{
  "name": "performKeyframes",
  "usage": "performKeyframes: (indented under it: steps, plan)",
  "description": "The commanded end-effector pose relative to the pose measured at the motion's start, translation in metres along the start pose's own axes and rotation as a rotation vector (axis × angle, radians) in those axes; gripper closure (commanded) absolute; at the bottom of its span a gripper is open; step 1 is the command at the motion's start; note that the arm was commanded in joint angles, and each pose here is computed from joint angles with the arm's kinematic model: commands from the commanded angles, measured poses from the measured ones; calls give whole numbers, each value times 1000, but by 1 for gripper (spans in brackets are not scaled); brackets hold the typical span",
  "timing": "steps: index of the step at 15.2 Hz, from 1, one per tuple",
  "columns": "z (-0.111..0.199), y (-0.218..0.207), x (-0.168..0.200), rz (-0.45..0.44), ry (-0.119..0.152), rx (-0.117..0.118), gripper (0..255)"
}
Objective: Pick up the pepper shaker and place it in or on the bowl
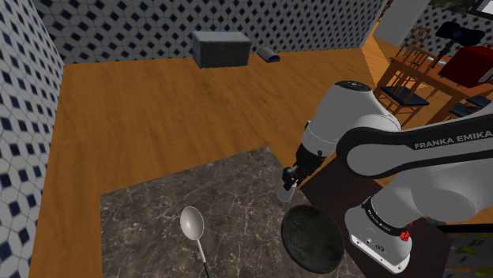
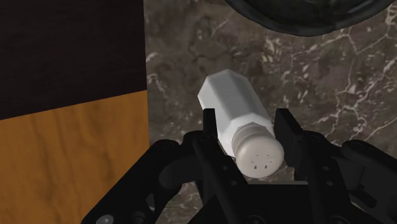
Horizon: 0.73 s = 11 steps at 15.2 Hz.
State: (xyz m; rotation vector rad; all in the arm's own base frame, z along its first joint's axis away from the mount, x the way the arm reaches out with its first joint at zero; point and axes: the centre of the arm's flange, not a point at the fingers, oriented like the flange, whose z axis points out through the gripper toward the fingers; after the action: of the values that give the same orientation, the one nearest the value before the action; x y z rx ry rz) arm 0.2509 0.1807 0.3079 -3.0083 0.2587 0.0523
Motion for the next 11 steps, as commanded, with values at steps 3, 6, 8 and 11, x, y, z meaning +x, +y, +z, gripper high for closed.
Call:
performKeyframes:
  steps: [3,6,8,11]
  plan:
    - [-5,0,0,0,0,0,255]
    - [-21,-2,-1,0,0,0,255]
    - [-31,-4,-1,0,0,0,255]
    - [-47,-5,-2,0,0,0,255]
